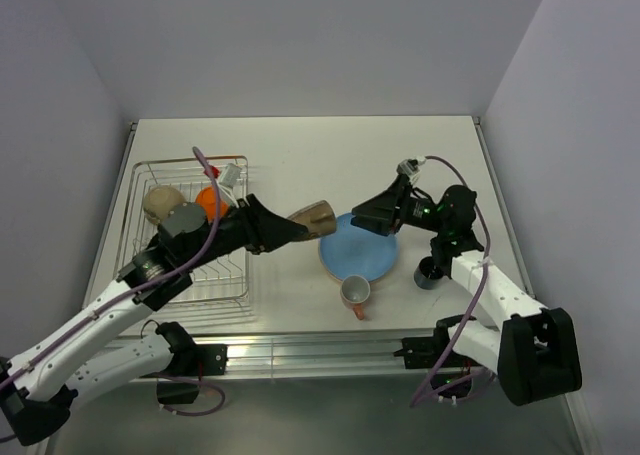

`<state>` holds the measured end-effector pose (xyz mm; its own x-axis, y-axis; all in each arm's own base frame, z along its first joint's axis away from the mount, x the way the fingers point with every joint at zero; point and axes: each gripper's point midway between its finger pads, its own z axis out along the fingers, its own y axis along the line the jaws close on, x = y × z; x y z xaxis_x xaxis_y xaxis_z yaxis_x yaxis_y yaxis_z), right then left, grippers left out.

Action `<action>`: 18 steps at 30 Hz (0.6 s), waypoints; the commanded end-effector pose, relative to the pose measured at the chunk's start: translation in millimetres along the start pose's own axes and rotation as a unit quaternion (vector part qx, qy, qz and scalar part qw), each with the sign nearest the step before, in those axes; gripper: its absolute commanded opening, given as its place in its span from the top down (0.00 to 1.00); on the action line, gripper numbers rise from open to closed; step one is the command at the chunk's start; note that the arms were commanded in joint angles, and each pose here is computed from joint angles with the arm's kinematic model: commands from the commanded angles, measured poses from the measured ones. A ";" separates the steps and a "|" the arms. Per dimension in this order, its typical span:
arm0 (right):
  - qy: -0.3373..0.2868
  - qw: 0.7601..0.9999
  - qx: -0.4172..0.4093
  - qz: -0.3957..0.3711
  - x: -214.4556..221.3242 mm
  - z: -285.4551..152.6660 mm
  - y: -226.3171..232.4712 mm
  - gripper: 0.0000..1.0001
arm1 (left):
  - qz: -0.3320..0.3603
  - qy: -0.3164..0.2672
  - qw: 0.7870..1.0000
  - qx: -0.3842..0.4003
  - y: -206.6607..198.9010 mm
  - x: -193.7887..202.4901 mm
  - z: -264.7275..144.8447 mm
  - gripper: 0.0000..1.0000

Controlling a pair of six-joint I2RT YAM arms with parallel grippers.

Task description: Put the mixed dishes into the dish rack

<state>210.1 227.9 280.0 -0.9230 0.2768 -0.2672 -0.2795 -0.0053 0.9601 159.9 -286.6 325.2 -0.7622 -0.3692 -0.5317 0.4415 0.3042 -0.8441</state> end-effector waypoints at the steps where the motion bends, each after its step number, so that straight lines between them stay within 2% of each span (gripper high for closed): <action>1: -0.054 0.995 0.085 0.015 -19.7 -26.2 -43.8 0.19 | 0.047 -0.077 0.995 -0.050 -7.2 -46.4 -30.5 1.00; 2: -0.065 0.993 0.098 0.011 -23.1 -31.2 -46.5 0.19 | 0.043 -0.071 0.992 -0.090 8.3 -45.2 -37.5 1.00; 3: -0.083 0.989 0.121 -0.012 -29.8 -36.5 -55.6 0.19 | 0.052 -0.096 0.987 -0.116 13.2 -62.9 -46.2 1.00; 4: -0.091 0.983 0.157 0.019 -27.4 -43.2 -68.8 0.19 | 0.053 -0.101 0.984 -0.140 20.8 -68.4 -50.2 1.00; 5: -0.103 0.980 0.169 -0.002 -32.3 -46.3 -63.1 0.20 | 0.045 -0.090 0.978 -0.181 38.0 -65.6 -57.0 1.00; 6: -0.124 0.971 0.199 -0.036 -40.3 -51.8 -69.6 0.20 | 0.050 -0.104 0.972 -0.204 44.1 -77.4 -64.0 1.00; 9: -0.140 0.961 0.231 -0.063 -39.9 -60.2 -63.1 0.20 | 0.050 -0.113 0.953 -0.278 67.7 -90.4 -78.1 1.00; 13: -0.145 0.953 0.253 -0.085 -39.6 -66.8 -52.4 0.20 | 0.060 -0.139 0.907 -0.394 103.8 -118.6 -100.1 1.00; 18: -0.145 0.945 0.270 -0.118 -36.0 -72.9 -41.8 0.20 | 0.058 -0.173 0.861 -0.474 128.5 -150.6 -132.4 1.00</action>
<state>239.6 156.2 239.6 -0.7459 0.4877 -0.4536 -0.1995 0.4862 0.8508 262.4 -113.2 286.0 -0.5669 -0.4885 -0.6634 -0.1348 0.8494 -0.5102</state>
